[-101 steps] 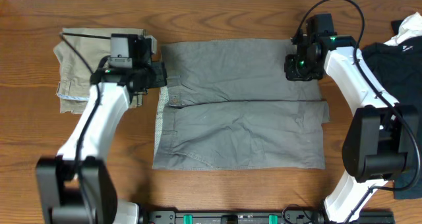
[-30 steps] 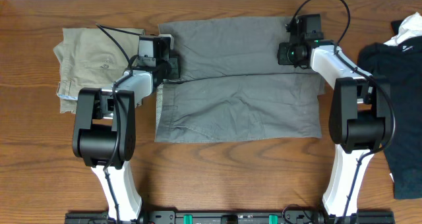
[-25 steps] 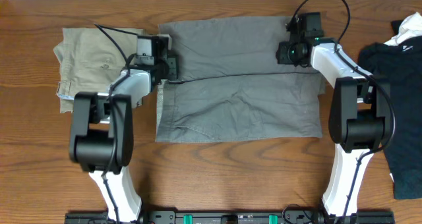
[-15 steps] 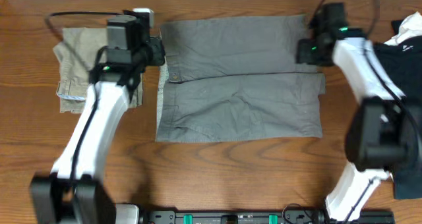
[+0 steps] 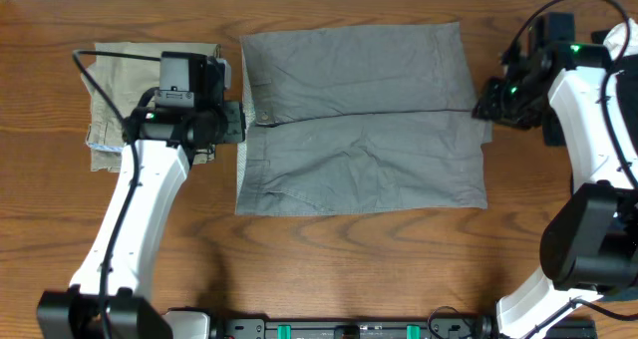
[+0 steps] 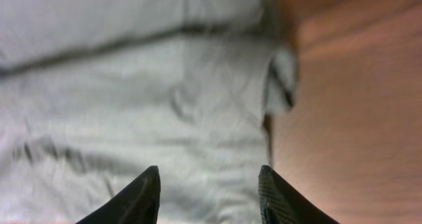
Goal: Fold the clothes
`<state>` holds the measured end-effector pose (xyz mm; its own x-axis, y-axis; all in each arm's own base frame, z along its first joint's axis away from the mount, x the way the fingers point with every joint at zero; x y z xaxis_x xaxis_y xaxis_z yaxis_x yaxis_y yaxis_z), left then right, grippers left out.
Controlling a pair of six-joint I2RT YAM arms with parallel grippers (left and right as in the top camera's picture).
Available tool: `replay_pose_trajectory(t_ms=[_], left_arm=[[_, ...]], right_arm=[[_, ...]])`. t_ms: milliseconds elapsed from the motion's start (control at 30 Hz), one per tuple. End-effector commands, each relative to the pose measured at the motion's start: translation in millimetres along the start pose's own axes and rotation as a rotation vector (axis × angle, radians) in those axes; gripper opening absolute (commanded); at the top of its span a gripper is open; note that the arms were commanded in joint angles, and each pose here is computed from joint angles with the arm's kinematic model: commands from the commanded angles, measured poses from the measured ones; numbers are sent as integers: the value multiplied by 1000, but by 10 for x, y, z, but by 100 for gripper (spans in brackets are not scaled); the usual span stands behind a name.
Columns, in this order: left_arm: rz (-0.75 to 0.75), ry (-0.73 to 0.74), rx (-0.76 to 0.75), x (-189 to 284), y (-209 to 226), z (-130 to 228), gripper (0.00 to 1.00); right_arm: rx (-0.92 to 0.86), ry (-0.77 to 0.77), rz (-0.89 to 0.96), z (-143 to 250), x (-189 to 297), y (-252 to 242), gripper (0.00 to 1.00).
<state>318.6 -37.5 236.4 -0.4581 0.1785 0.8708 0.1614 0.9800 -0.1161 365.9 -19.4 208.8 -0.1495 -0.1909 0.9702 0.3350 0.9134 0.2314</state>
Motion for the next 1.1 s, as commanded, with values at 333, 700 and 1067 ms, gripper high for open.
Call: replay_pose_trajectory(t_ms=[333, 700, 1067], left_arm=[[-13, -36, 60, -187, 45, -85, 17], [-32, -7, 65, -306, 75, -71, 17], [-32, 13, 67, -340, 79, -48, 17]], right_arm=[[-20, 160, -6, 539, -907, -192, 35], [-173, 197, 138, 1083, -1432, -570, 18], [-255, 435, 243, 1469, -1242, -659, 25]])
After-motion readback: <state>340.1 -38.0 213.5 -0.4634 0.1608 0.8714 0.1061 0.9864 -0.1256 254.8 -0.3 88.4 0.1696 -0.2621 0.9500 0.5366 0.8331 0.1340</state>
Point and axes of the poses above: each gripper's point midway between its finger pads, its own x axis back along the fingers, its own y axis along the line the jaws close on, z = x × y, the point moved 10 cm from there along x, back along the fingers, and after that the axes turned 9 degrees about -x, right-handed, at the moved point
